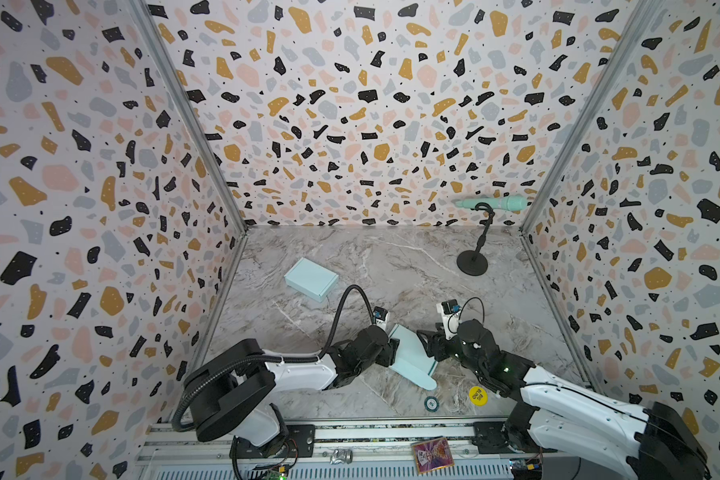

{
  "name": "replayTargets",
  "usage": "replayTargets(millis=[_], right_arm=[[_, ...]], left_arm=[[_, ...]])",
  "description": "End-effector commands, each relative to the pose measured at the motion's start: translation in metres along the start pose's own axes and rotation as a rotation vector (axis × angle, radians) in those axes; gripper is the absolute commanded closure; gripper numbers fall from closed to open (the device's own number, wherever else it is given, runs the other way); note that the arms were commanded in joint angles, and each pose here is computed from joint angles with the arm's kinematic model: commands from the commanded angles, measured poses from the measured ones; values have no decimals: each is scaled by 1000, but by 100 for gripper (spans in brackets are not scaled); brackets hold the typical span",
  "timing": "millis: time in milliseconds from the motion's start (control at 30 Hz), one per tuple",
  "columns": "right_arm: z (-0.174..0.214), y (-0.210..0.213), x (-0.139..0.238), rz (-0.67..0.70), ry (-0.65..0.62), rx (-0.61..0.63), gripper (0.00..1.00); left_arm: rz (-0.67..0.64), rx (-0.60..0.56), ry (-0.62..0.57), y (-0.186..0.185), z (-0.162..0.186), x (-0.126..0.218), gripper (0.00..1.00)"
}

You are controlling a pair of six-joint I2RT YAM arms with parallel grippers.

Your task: Fold the paper box

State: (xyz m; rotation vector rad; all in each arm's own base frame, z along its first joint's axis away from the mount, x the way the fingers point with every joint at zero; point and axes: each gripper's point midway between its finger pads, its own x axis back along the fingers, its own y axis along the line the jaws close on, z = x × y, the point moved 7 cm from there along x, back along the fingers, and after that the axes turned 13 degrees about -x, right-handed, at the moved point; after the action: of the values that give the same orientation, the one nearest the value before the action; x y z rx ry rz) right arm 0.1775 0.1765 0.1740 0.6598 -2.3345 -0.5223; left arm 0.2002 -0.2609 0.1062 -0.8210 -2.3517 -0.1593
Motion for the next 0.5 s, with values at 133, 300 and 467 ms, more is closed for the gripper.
replayTargets(millis=[133, 300, 467], right_arm=[[51, -19, 25, -30, 214, -242, 20], [64, -27, 16, -13, 249, -227, 22], [71, -33, 3, 26, 275, -195, 28]], left_arm=[[11, 6, 28, 2, 15, -5, 44], [26, 23, 15, 0, 16, -2, 47], [24, 25, 12, 0, 17, 3, 47]])
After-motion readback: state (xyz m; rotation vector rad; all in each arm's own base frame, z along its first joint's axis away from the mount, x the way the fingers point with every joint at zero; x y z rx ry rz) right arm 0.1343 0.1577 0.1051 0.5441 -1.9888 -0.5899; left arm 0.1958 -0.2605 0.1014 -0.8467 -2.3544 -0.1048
